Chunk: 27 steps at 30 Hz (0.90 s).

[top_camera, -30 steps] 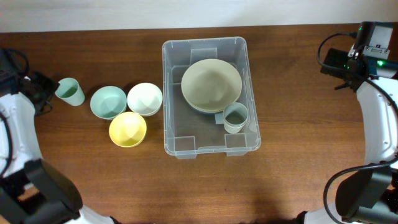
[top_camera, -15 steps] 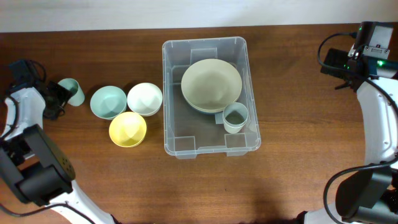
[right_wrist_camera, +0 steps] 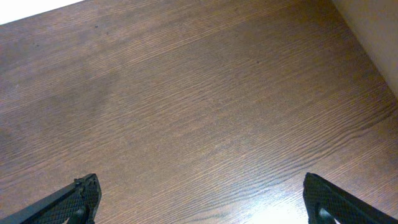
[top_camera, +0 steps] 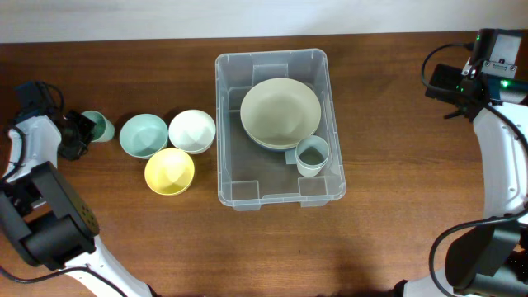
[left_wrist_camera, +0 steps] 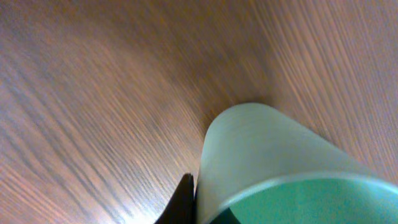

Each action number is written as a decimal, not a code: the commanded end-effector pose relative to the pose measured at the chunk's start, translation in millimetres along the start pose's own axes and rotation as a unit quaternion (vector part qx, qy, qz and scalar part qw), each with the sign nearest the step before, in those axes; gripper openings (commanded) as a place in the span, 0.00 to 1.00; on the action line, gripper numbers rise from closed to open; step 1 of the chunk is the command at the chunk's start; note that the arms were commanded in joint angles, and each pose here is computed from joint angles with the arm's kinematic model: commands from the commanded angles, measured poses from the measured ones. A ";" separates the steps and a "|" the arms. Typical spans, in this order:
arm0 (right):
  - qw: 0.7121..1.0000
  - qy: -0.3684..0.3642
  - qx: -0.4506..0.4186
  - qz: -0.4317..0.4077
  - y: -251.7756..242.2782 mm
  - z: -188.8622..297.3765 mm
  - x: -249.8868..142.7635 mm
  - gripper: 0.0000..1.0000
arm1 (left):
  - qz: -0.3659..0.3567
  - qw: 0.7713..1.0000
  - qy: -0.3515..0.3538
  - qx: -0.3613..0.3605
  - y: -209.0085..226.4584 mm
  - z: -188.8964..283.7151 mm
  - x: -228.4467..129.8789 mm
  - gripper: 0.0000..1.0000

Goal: Pack container
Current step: 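Grasp the green cup rim with the left gripper, then carry the green cup into the bin and stack it on the cups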

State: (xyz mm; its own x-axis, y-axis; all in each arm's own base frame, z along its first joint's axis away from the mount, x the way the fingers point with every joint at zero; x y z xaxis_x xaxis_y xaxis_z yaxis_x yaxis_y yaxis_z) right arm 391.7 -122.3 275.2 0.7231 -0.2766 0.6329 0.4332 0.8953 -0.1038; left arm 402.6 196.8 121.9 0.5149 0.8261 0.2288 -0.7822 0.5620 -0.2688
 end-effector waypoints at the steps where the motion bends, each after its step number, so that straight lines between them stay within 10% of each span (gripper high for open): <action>1: 1.000 -0.011 -0.009 -0.008 -4.4 5.5 4.9 0.99 | -0.103 0.983 0.006 -0.150 -38.4 41.0 11.1 0.00; 10: 1.000 -0.011 -0.009 -0.008 -4.4 5.5 4.9 0.99 | -0.309 0.882 -0.010 -0.356 -122.3 157.9 -39.2 0.01; 16: 1.000 -0.011 -0.009 -0.008 -4.4 5.5 4.9 0.99 | -0.519 0.755 -0.015 -0.399 -182.5 202.4 -138.6 0.01; 27: 1.000 -0.011 -0.009 -0.008 -4.4 5.5 4.9 0.99 | -0.695 0.656 0.030 -0.293 -229.6 203.2 -316.9 0.00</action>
State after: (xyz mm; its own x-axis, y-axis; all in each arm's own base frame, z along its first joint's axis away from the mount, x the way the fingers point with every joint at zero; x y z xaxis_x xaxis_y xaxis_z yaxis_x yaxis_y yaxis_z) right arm 391.6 -122.3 275.1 0.7235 -0.2763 0.6326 0.4329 0.8954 -0.1041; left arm 357.1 -182.3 306.7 0.6663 -0.4105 0.6225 0.6834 0.6700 -0.2898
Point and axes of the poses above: each gripper's point midway between its finger pads, its own z axis back along the fingers, its own y axis along the line the jaws close on, x = y × z, the point moved 8 cm from there along z, back along the fingers, and after that the axes turned 1 degree about z, right-handed, at the moved point
